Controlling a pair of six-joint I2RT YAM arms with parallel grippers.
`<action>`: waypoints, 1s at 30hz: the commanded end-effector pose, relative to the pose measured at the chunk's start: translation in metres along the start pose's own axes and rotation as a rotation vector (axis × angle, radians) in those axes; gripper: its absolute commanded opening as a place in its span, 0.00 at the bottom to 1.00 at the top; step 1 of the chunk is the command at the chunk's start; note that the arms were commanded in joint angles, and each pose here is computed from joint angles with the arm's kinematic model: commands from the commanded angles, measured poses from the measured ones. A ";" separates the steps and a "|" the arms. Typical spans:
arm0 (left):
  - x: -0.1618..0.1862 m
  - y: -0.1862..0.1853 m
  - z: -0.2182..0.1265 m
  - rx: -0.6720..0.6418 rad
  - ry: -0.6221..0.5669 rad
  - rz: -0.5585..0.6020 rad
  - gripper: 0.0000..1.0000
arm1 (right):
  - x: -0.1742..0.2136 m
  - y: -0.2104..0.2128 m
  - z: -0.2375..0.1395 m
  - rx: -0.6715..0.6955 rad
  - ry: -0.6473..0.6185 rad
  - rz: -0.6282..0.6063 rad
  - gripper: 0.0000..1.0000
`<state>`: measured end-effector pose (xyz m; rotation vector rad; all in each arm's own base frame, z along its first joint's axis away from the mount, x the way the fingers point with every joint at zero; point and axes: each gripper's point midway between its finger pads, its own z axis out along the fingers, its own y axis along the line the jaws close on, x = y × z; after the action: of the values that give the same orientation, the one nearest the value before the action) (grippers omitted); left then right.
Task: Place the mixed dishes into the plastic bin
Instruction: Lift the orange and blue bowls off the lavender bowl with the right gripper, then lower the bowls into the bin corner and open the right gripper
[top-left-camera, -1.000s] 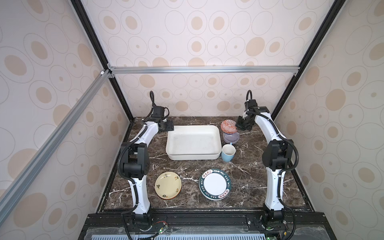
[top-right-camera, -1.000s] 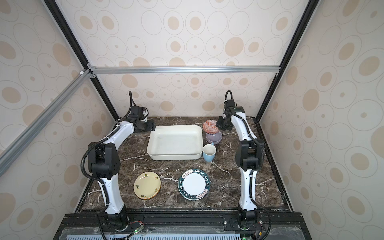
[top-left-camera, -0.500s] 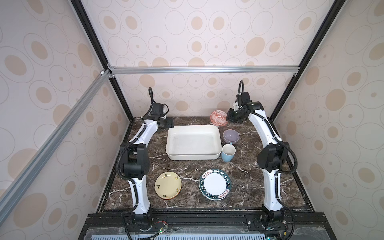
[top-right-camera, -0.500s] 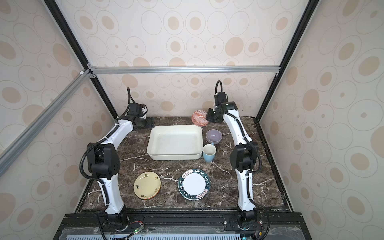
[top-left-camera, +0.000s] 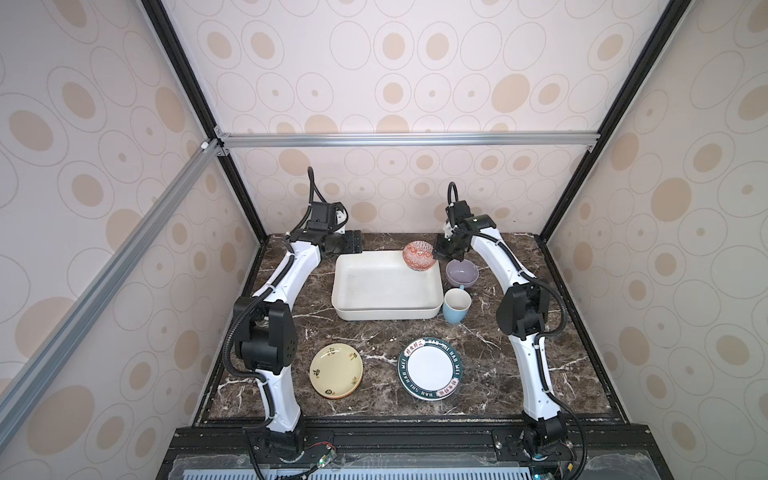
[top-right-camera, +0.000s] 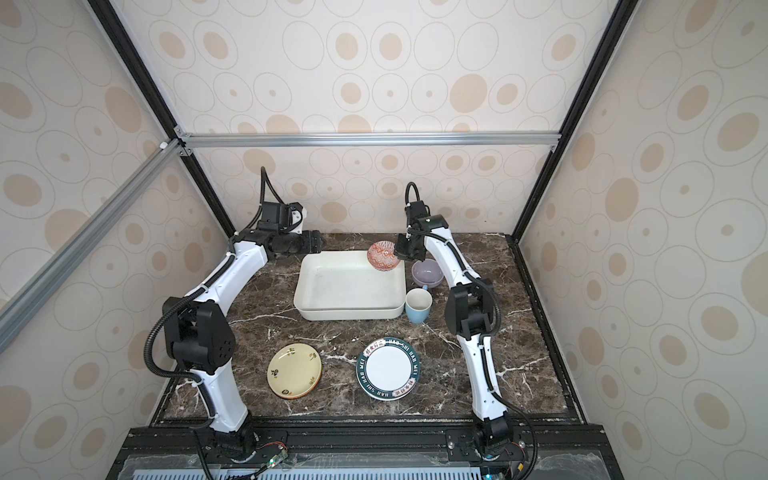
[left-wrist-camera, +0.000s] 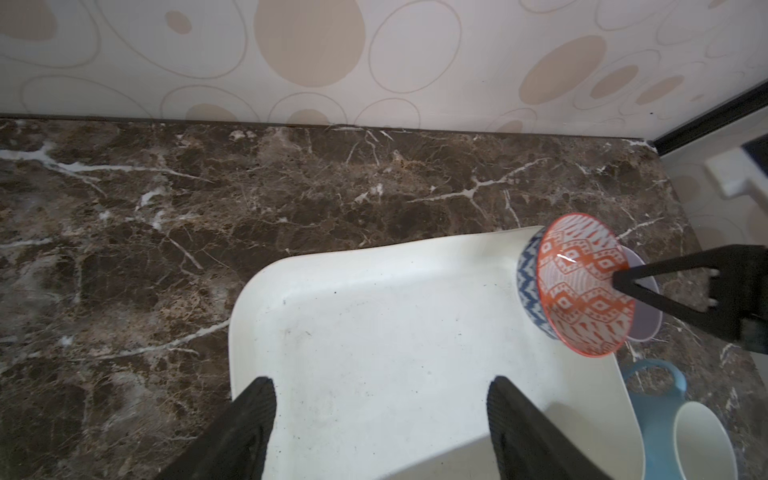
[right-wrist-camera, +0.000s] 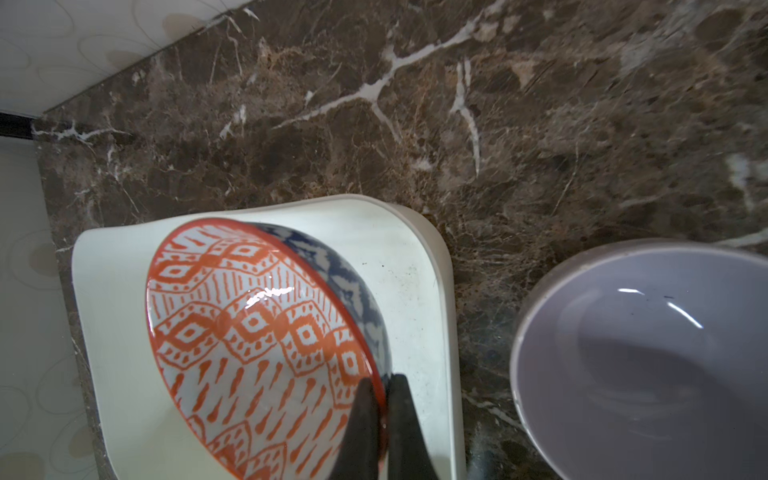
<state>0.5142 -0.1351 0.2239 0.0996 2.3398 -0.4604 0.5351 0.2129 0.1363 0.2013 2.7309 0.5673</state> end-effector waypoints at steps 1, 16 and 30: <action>0.005 -0.018 -0.007 0.047 0.005 0.025 0.81 | -0.004 0.013 0.003 -0.039 -0.022 -0.002 0.00; 0.019 -0.041 -0.007 0.071 0.033 0.076 0.82 | 0.009 -0.013 0.033 0.045 0.024 0.006 0.00; 0.020 -0.041 -0.002 0.076 0.039 0.075 0.82 | 0.012 -0.017 0.036 0.065 0.038 -0.007 0.23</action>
<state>0.4935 -0.1716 0.2100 0.1950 2.3767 -0.5153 0.5351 0.2153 0.0875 0.2039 2.7983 0.5053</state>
